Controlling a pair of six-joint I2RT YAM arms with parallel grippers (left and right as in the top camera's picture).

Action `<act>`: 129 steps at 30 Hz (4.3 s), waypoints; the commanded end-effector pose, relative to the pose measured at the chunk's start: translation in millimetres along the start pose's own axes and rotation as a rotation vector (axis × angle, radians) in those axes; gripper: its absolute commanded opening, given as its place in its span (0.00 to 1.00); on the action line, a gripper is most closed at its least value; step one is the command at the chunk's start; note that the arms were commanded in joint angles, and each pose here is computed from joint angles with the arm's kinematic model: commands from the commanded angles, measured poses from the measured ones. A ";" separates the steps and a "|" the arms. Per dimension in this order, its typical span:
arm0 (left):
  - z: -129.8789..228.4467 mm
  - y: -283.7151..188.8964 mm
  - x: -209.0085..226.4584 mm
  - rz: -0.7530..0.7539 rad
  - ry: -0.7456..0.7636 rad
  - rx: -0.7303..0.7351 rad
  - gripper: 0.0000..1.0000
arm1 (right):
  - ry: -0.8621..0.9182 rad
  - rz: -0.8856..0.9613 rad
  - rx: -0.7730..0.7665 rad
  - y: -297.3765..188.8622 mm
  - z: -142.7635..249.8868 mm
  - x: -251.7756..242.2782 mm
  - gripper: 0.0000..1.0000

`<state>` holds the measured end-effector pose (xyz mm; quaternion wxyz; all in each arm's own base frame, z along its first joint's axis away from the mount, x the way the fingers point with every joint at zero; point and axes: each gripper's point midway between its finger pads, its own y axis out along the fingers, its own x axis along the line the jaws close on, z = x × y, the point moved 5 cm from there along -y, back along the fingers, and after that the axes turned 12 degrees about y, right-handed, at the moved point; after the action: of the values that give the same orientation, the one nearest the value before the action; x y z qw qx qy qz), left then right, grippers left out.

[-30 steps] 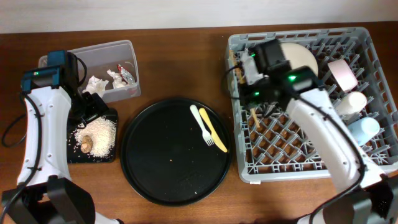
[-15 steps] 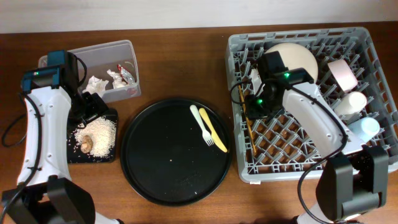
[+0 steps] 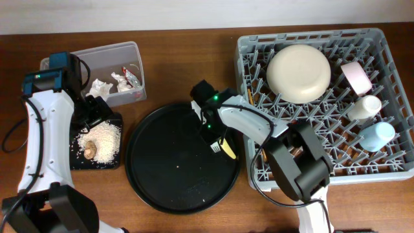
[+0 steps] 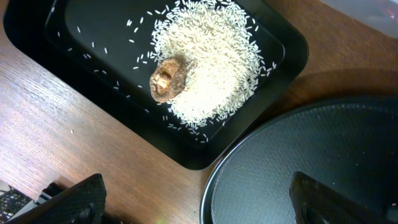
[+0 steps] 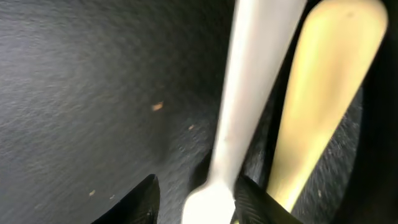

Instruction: Sort waste into correct bins and load items into the dishwasher rack

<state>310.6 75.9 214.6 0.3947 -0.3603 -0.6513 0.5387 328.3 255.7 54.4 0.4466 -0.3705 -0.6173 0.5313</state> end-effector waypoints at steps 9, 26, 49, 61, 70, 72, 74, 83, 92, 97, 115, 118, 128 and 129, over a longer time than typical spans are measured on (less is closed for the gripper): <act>-0.6 -7.4 1.7 0.002 0.006 -0.027 0.94 | -0.003 0.008 -0.050 18.5 -13.6 -1.0 0.17; -0.1 -7.4 1.8 0.001 0.007 -0.024 0.94 | 0.237 0.141 -0.331 -181.6 19.8 -98.4 0.04; 0.6 -7.6 -0.7 0.013 0.010 -0.022 0.94 | -0.055 -0.048 -0.336 -184.0 9.6 -68.0 0.62; 1.4 -3.0 -1.5 0.008 0.024 -0.018 0.94 | -0.166 0.034 0.084 2.4 1.4 -41.6 0.67; 6.1 12.4 -2.8 0.002 0.028 0.007 0.94 | -0.149 0.043 0.152 15.1 12.2 -45.7 0.09; 6.1 12.4 -2.8 0.002 0.028 0.007 0.94 | -0.141 0.047 0.184 13.7 18.5 -46.8 0.04; 5.6 12.4 -3.0 0.004 0.027 0.004 0.94 | -0.113 0.050 0.196 6.1 19.9 -45.9 0.04; 5.9 12.4 -4.3 0.014 0.027 0.006 0.94 | -0.083 0.002 -0.284 -167.9 -6.6 -37.5 0.04; 6.3 12.4 -4.1 0.013 0.027 0.009 0.94 | 0.259 -0.010 -0.158 -130.5 25.5 -137.1 0.04; 6.7 12.4 -4.1 0.013 0.028 0.011 0.95 | 0.236 -0.064 -0.172 -127.0 21.4 -125.4 0.28; 48.4 -38.6 -65.7 0.092 0.504 -0.154 0.99 | 0.650 0.006 -0.305 -232.6 88.4 -239.2 0.98; 77.1 -58.4 -40.6 0.121 0.453 -0.418 0.99 | 0.596 0.046 -0.541 -235.6 119.5 -221.5 0.98; 161.0 -74.3 14.4 0.238 0.296 -0.938 0.99 | 0.507 0.177 -0.979 -257.7 204.7 -178.3 0.98; 161.0 -74.3 14.3 0.237 0.296 -0.938 0.99 | 0.511 0.175 -0.964 -255.1 202.7 -179.9 0.98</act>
<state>156.3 8.5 274.2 0.2164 -0.6474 -0.7106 0.1706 197.2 -17.5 275.1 0.3092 -0.6980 -0.6362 0.1116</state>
